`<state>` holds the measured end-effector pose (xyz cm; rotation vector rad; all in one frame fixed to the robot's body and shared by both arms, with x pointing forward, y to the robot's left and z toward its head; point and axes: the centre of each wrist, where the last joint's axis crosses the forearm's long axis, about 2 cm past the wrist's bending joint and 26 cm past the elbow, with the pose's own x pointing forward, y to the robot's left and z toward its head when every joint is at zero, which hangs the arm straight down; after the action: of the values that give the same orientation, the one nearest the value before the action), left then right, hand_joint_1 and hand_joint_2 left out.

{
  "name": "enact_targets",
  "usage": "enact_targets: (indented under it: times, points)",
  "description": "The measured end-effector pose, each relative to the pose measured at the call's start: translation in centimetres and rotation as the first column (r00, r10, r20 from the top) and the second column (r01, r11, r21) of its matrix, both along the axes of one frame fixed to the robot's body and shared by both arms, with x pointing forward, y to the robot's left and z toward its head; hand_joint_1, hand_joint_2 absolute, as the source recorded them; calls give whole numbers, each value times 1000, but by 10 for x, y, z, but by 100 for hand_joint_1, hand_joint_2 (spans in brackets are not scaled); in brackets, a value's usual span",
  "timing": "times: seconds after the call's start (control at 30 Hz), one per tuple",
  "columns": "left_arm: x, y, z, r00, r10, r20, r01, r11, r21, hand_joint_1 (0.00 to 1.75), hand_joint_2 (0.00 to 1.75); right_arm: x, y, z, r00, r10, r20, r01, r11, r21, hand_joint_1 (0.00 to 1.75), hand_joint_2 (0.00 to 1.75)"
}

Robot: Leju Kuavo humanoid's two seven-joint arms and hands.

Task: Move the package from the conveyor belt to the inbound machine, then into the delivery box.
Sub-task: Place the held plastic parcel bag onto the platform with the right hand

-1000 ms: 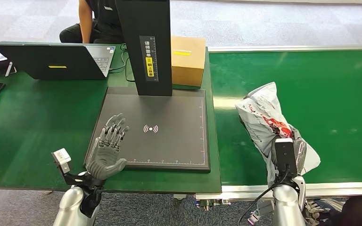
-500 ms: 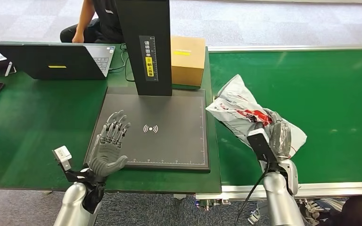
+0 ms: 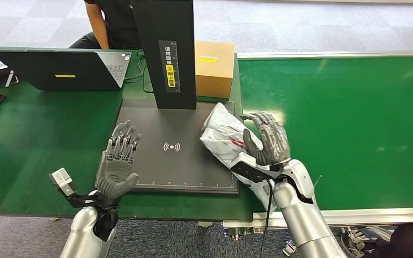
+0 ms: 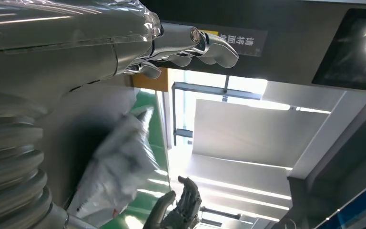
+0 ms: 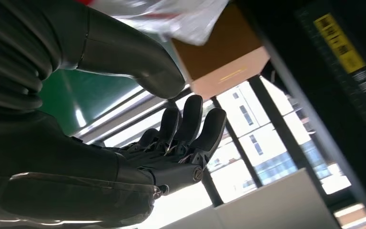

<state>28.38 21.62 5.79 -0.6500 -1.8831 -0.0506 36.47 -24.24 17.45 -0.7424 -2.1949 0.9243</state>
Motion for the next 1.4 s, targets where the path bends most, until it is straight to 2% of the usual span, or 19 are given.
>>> enact_targets:
  times: [0.17, 0.37, 0.5, 0.63, 0.8, 0.93, 1.03, 1.1, 1.2, 1.3, 1.4]
  points:
    - [4, -2, 2, 1000, 3, 13, -3, 1000, -13, 0, 175, 11, 37, 14, 989, 148, 17, -145, 983, -113, 175, 175]
    - [3, -4, 1, 1000, -4, 6, 4, 1000, -13, 0, 175, 22, 60, 10, 967, 254, -34, -255, 947, -195, 175, 175]
    - [0, -3, -2, 1000, -1, -14, 1, 1000, -10, 0, 175, 25, 63, 3, 964, 250, -87, -260, 957, -128, 0, 175]
    - [-9, -1, -7, 999, 11, -47, -10, 1000, 4, 0, 175, 21, 56, -7, 979, 177, -100, -175, 984, 33, 0, 175]
    - [-17, 2, -10, 997, 17, -70, -16, 1000, 14, 0, 175, -7, 34, -25, 999, 15, 49, -26, 977, 212, 0, 175]
    - [-16, 3, -9, 998, 4, -66, -3, 1000, 15, 0, 175, -33, 18, -23, 972, -34, 231, -31, 961, 275, 0, 175]
    - [-14, 2, -7, 998, 2, -61, -1, 1000, 15, 0, 175, -45, 9, -17, 963, -70, 259, -19, 944, 328, 0, 175]
    - [-14, 2, -7, 998, 5, -61, -4, 1000, 15, 0, 175, -47, 2, -14, 978, -94, 184, 18, 925, 379, 0, 175]
    - [-18, 3, -8, 998, 13, -62, -12, 1000, 18, 0, 175, -45, -9, -16, 989, -111, -96, 142, 891, 431, 0, 175]
    - [-22, 4, -10, 998, 13, -69, -11, 999, 32, 0, 175, -41, -23, -32, 913, -118, -390, 283, 873, 398, 0, 175]
    - [-25, 5, -12, 997, 6, -76, -3, 999, 47, 0, 175, -41, -37, -54, 817, -143, -558, 378, 864, 332, 0, 175]
